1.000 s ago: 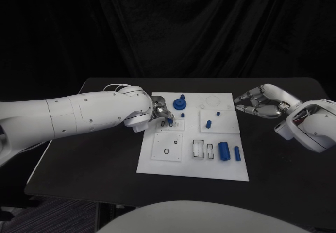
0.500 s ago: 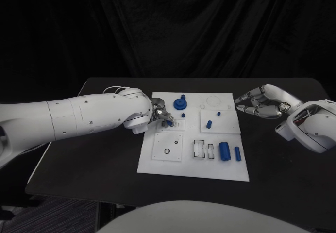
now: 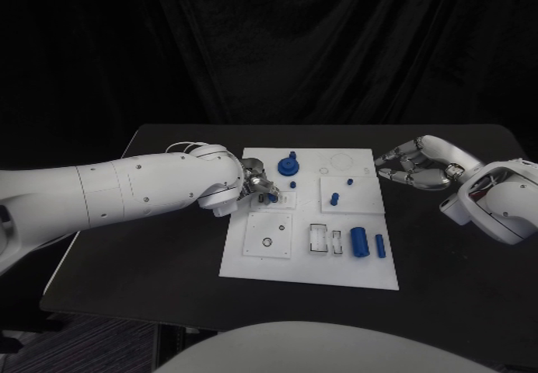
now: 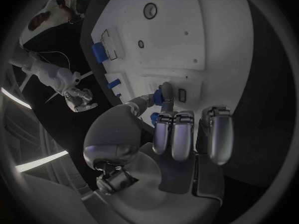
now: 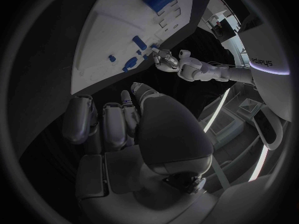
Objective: Assemble the parts on the task board
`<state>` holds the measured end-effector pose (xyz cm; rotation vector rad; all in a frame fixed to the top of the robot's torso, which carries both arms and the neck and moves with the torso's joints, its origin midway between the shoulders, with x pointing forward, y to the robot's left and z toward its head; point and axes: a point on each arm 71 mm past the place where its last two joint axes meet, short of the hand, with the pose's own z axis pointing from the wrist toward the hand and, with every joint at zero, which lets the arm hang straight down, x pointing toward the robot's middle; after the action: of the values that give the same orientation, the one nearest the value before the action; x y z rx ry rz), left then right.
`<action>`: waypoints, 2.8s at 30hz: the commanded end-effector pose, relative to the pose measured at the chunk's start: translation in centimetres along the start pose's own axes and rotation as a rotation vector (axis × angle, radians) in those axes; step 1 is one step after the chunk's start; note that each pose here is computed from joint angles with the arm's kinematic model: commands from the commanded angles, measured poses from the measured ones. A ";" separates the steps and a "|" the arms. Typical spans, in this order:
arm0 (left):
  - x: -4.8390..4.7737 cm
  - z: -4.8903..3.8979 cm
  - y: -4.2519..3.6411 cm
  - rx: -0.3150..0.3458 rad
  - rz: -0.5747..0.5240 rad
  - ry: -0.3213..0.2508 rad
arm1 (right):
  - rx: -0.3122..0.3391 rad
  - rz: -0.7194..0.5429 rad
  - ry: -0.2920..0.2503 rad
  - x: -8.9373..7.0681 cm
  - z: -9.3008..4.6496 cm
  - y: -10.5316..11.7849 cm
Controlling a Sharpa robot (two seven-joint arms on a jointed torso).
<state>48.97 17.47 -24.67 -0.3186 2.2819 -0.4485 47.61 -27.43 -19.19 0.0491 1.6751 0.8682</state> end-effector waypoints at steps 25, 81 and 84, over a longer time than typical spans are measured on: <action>1.20 0.45 0.23 -0.007 0.014 0.051 | 0.032 0.003 0.023 0.4 0.0 -0.3; 0.61 -0.14 1.05 0.018 -0.030 -0.018 | 0.051 0.010 0.054 0.8 0.0 -0.5; 0.56 -0.56 1.19 0.019 -0.043 -0.036 | 0.041 0.008 0.042 0.7 0.0 -0.5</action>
<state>48.15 18.50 -25.30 -0.3415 2.2772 -0.4620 47.62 -27.34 -19.92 0.0614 1.7330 0.8557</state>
